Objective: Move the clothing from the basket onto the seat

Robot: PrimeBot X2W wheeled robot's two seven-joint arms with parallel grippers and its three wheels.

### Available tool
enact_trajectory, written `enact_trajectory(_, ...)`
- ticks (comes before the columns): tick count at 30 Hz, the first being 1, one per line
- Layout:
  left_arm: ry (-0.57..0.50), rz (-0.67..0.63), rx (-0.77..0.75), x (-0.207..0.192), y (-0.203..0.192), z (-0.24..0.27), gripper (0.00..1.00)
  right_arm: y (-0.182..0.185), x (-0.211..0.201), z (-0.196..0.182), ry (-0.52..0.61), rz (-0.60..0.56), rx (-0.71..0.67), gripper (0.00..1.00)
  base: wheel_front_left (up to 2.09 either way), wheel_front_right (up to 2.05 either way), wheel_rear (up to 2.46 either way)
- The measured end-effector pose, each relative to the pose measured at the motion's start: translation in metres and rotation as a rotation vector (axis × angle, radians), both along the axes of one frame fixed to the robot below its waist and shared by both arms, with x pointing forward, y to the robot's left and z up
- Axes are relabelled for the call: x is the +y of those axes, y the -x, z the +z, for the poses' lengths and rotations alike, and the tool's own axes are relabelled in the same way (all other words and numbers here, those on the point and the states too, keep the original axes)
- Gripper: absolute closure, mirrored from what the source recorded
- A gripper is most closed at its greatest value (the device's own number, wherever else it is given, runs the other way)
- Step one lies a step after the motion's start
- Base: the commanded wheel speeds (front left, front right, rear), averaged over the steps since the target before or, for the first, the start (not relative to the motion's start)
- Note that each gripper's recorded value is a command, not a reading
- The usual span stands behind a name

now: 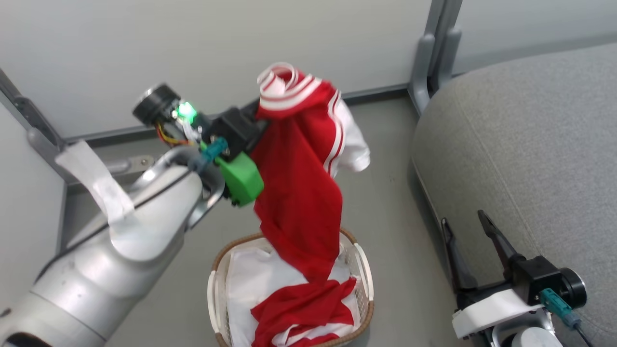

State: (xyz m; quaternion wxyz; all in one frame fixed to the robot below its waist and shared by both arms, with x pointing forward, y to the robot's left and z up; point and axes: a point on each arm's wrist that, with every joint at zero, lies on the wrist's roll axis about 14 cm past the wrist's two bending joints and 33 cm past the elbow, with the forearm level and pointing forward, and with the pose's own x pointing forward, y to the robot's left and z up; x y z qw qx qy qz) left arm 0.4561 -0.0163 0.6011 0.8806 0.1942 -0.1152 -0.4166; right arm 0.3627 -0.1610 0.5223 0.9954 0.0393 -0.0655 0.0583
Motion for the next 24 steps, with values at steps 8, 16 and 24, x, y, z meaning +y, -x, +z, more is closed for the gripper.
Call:
enact_trajectory(8, 0.038, -0.041, -0.160, -0.020, 0.012, 0.077, 1.00, 0.001, 0.030, 0.034, 0.017, 0.090, -0.105, 0.00, 0.00, 0.00, 0.00)
enact_trajectory(16, 0.073, -0.091, -0.178, -0.043, 0.020, 0.089, 1.00, -0.007, 0.067, 0.055, 0.068, 0.203, -0.168, 0.00, 0.00, 0.00, 0.00)
enact_trajectory(24, 0.097, -0.114, -0.162, -0.052, 0.027, 0.087, 1.00, -0.024, 0.099, 0.053, 0.120, 0.307, -0.151, 0.00, 0.00, 0.00, 0.00)
